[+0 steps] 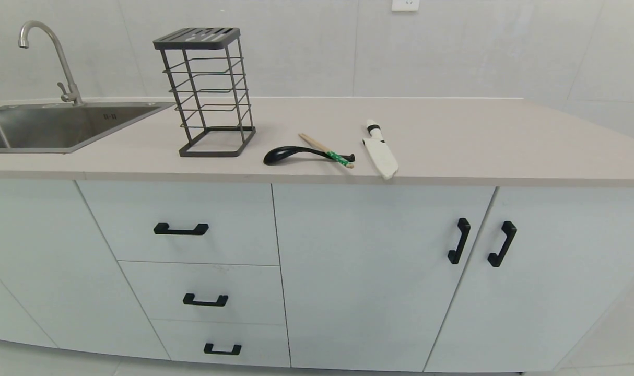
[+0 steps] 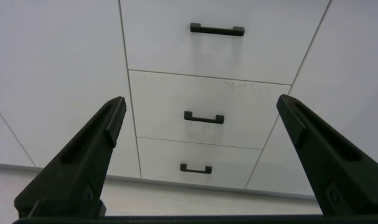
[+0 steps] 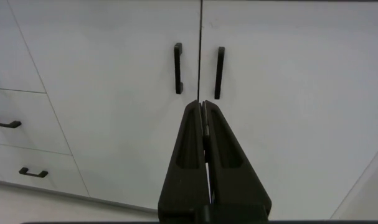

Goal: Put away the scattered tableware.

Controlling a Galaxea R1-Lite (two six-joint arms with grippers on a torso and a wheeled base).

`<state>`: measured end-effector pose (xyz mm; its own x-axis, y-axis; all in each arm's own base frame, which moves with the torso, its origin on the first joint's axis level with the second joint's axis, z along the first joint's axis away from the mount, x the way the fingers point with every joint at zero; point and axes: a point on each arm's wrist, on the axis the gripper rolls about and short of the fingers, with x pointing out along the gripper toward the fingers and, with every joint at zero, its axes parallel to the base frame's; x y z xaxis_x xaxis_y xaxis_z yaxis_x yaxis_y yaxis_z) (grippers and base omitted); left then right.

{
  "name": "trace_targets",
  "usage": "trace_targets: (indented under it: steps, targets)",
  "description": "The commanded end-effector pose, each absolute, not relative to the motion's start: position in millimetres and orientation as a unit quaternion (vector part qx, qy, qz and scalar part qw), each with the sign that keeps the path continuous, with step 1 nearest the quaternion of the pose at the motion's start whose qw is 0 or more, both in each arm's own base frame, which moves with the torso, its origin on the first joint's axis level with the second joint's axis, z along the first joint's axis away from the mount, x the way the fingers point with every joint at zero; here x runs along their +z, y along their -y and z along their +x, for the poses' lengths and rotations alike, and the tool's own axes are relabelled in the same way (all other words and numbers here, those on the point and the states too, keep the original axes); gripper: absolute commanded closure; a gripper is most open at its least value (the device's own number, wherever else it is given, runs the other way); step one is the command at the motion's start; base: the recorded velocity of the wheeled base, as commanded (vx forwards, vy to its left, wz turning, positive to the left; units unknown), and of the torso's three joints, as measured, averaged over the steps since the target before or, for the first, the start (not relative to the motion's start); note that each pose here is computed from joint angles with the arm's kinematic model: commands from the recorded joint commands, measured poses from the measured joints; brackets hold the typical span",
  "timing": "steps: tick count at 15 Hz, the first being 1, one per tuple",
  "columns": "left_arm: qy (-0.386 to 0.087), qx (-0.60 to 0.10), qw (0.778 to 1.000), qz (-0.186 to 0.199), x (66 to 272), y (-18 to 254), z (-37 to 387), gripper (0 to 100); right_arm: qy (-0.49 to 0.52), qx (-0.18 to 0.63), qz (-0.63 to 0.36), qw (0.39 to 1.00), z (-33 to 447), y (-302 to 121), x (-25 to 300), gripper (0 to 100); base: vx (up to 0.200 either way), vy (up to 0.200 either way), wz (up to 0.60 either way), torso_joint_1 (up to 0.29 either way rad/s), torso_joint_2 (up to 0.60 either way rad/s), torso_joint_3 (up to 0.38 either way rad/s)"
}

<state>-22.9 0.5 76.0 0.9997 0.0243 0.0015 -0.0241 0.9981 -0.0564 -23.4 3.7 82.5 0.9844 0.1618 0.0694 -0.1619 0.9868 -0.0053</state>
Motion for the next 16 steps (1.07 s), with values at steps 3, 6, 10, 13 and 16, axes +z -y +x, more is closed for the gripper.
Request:
trace_targets:
  steps: [3, 6, 10, 13, 16]
  targets:
    - [0.0, 0.012, 1.0, -0.028, 75.7, -0.5, -22.9, 0, 0.034, 0.08, 0.0, 0.996, -23.3, -3.6, 82.5, 100, 0.0, 0.0, 0.0, 0.0, 0.0, 0.0]
    - [-0.001, 0.006, 1.0, -0.006, 75.9, -0.3, -23.0, 0, 0.034, 0.077, -0.002, 0.996, -23.3, -3.5, 82.5, 100, 0.0, 0.0, 0.0, 0.0, 0.0, 0.0]
    - [0.047, -0.001, 0.999, -0.007, 92.9, 0.1, -26.7, 0, 0.034, 0.078, 0.0, 0.996, -23.3, -3.6, 82.5, 100, 0.0, 0.0, 0.0, 0.0, 0.0, 0.0]
    - [0.116, -0.082, 0.99, 0.021, 173.6, 6.5, -27.5, 0, 0.034, 0.079, -0.002, 0.996, -23.3, -3.6, 82.5, 100, 0.0, 0.0, 0.0, 0.0, 0.0, 0.0]
    - [-0.04, -0.126, 0.991, 0.035, 133.8, 5.3, 8.0, 0, 0.034, 0.079, -0.004, 0.996, -23.3, -3.6, 82.5, 100, 0.0, 0.0, 0.0, 0.0, 0.0, 0.0]
